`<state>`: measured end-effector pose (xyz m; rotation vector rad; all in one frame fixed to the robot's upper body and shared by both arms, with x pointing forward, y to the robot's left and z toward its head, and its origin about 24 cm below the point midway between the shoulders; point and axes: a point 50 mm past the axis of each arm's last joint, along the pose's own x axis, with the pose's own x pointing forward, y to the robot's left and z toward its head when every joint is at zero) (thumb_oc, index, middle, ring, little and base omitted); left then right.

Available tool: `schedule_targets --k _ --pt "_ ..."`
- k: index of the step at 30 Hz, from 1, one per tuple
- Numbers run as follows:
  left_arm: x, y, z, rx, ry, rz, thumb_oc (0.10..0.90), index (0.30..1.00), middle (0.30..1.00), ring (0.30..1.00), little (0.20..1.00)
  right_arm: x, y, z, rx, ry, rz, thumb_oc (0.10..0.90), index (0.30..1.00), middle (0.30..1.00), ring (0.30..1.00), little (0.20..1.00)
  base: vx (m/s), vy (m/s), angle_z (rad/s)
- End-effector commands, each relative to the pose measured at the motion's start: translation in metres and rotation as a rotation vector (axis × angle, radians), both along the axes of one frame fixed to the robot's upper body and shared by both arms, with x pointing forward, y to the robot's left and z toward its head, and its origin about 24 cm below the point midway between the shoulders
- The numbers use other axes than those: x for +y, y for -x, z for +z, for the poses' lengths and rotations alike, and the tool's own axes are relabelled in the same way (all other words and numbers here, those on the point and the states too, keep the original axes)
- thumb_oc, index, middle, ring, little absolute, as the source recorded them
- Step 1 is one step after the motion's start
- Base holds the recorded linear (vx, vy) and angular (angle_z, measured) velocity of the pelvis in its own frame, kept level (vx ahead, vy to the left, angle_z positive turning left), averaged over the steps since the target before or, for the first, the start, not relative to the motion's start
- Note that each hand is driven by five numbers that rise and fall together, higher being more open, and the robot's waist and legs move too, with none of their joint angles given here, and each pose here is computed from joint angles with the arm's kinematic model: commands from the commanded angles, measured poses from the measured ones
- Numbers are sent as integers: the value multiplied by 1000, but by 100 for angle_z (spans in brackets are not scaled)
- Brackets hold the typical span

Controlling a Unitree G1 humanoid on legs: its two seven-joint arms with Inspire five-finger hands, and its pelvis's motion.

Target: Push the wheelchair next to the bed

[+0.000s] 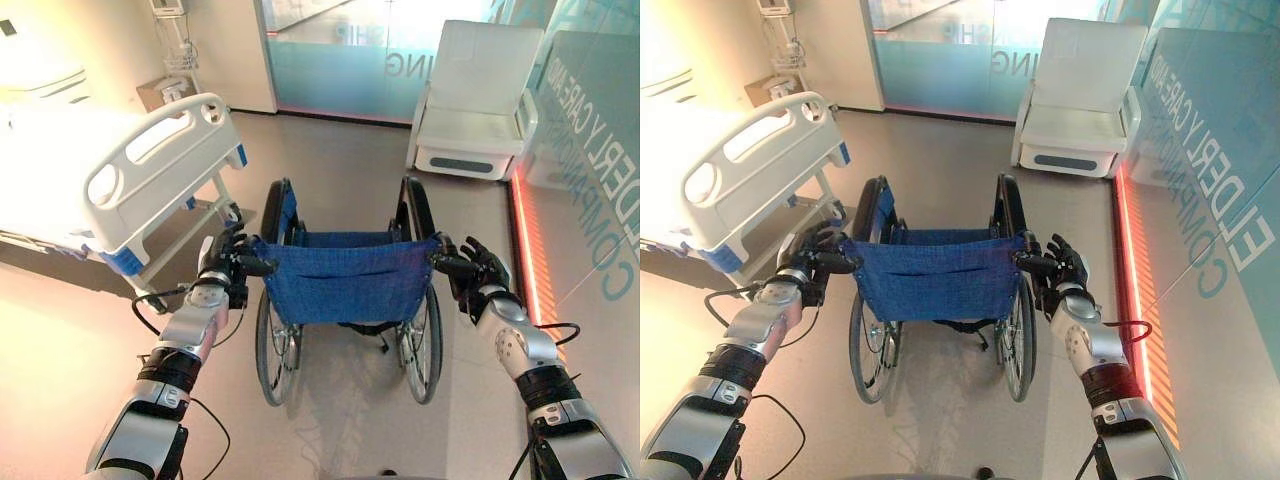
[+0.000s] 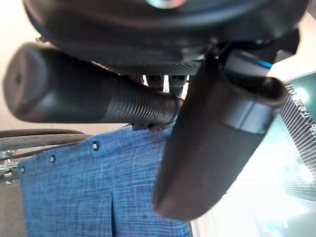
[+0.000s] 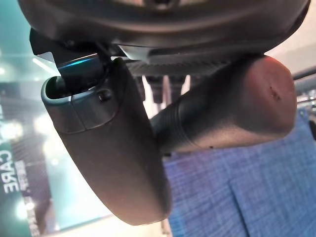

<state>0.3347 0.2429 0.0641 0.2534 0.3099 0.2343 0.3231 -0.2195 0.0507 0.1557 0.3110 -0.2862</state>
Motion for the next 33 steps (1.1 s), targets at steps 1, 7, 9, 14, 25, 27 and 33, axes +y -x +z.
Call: schedule_targets --k 1,7,9,14,25,27,33 --pt "3 -28 50 -122 -109 -1 800 900 900 900 900 29 -24 32 -120 -31 107 800 900 900 900 900 0 0 0" --pt "8 -30 60 -173 -136 58 800 900 900 900 900 31 -23 28 -119 -34 112 800 900 900 900 900 0 0 0" --pt "3 -30 58 -176 -99 34 800 900 900 900 900 31 -23 28 -120 -36 110 800 900 900 900 900 0 0 0" --pt "-4 -29 52 -149 -40 -3 800 900 900 900 900 33 -22 27 -114 -36 113 800 900 900 900 900 0 0 0" --pt "-3 -32 48 -67 12 -60 800 900 900 900 900 37 -24 26 -72 -25 160 800 900 900 900 900 0 0 0" --pt "-3 -32 46 -48 36 -75 800 900 900 900 900 37 -24 23 -49 -18 180 800 900 900 900 900 0 0 0" --pt "-4 -34 45 -6 39 -93 800 900 900 900 900 38 -26 20 11 -13 220 800 900 900 900 900 0 0 0"
